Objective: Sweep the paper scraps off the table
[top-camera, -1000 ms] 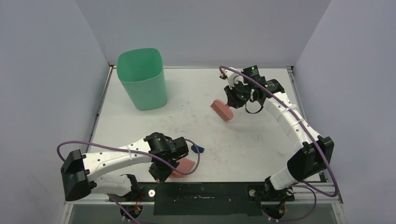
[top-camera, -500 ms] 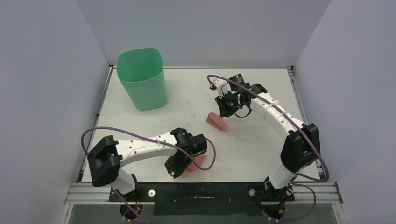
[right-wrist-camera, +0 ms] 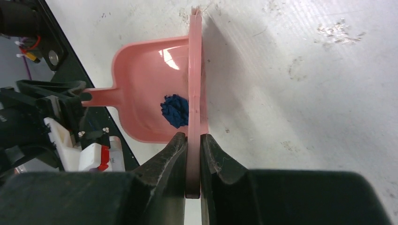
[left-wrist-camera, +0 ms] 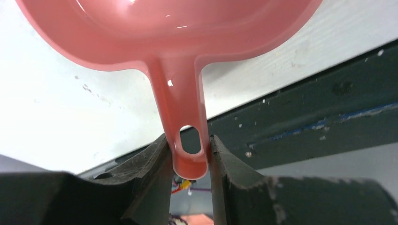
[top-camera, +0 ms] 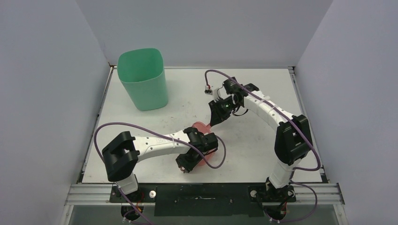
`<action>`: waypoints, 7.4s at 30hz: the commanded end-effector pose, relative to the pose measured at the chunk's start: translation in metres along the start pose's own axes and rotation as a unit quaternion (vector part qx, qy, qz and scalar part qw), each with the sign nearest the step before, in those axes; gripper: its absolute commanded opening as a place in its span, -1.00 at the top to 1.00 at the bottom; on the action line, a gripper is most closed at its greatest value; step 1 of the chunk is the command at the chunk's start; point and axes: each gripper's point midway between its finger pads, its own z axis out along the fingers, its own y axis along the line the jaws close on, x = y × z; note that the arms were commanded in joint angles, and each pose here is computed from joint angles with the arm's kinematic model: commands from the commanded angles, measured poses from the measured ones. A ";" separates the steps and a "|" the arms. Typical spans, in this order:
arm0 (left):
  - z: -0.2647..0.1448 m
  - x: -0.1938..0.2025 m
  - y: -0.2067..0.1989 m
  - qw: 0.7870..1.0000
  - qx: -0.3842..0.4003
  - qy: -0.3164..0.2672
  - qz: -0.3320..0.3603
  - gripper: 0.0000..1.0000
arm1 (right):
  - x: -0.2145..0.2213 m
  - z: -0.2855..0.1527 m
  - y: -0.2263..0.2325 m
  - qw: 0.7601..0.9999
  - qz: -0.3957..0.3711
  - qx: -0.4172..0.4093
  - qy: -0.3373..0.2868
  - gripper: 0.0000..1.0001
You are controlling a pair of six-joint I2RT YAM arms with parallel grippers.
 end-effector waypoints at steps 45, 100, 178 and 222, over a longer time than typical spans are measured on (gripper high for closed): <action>-0.005 -0.076 -0.015 0.938 0.057 -0.339 -0.036 0.76 | -0.018 -0.136 -0.077 0.957 0.024 0.238 -0.162 0.89; -0.058 -0.098 0.013 0.931 0.031 -0.356 -0.069 1.00 | 0.020 -0.229 -0.113 0.925 0.127 0.213 -0.288 0.89; -0.331 -0.134 0.295 0.427 0.476 -0.578 -0.507 1.00 | 0.099 -0.111 -0.088 0.936 0.166 0.056 -0.304 0.89; -0.096 -0.079 0.078 0.922 0.201 -0.297 -0.143 0.98 | 0.098 -0.122 -0.092 0.934 0.157 0.073 -0.314 0.89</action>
